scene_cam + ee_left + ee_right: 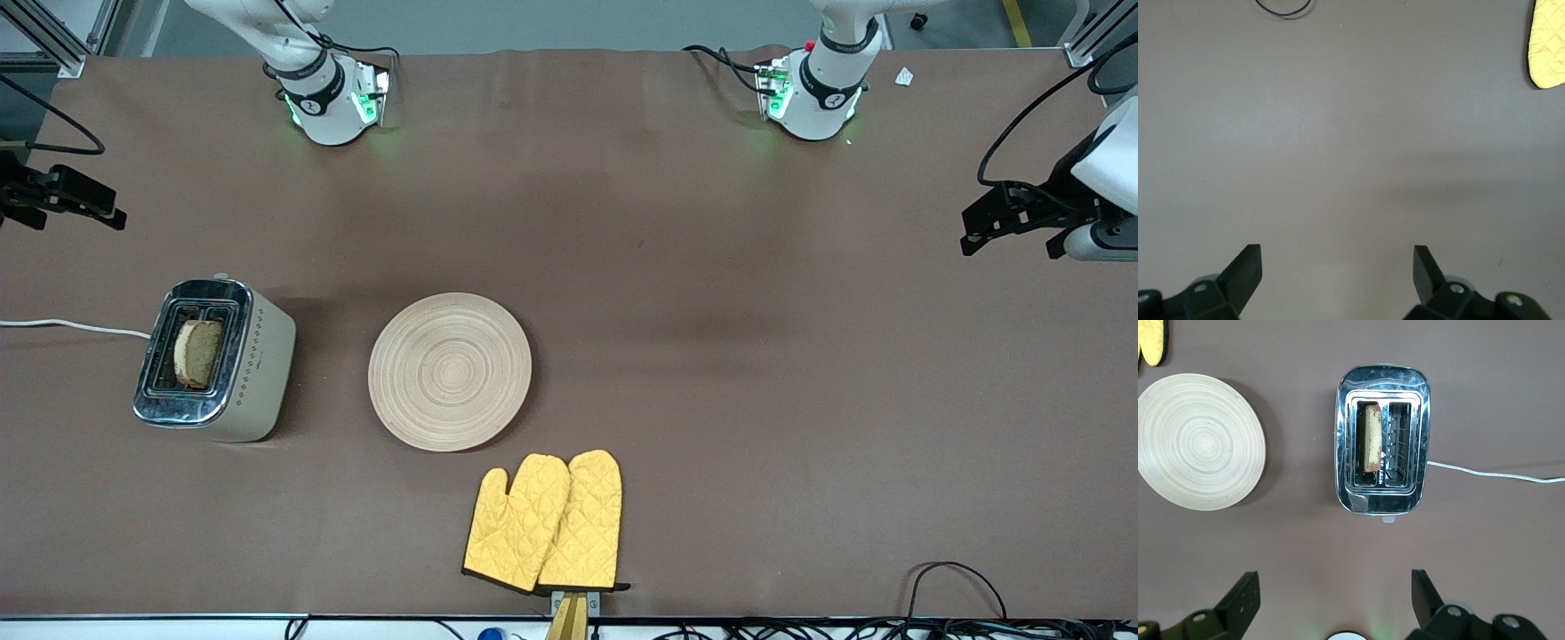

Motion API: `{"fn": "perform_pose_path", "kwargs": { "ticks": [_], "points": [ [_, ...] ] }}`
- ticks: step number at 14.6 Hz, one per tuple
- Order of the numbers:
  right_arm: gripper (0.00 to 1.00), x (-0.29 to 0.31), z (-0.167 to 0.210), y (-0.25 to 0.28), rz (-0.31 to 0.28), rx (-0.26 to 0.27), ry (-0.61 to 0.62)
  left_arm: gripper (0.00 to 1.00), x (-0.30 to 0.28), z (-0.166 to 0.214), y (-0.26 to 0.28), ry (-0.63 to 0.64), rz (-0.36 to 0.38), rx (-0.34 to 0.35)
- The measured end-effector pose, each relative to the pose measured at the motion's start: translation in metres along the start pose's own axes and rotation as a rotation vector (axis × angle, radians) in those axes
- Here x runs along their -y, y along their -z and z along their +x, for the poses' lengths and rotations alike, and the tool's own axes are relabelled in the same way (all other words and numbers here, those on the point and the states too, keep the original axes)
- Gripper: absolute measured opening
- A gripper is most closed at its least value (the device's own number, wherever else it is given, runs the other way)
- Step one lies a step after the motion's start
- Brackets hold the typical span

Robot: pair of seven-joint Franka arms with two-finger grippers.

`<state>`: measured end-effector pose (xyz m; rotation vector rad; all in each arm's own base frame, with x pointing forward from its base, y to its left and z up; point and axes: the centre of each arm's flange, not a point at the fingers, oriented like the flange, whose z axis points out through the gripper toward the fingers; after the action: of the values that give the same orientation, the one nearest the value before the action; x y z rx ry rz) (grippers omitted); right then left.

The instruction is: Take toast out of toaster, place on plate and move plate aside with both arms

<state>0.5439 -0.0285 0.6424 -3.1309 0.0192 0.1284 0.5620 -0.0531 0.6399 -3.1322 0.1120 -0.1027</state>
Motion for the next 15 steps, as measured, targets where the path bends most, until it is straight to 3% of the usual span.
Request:
{"fn": "perform_pose_path", "kwargs": {
  "ticks": [15],
  "points": [
    [1.0, 0.0022, 0.0001, 0.0002, 0.0, 0.0, 0.012, 1.0, 0.0005, -0.0029, 0.0048, 0.0, 0.005, 0.019]
  ]
}}
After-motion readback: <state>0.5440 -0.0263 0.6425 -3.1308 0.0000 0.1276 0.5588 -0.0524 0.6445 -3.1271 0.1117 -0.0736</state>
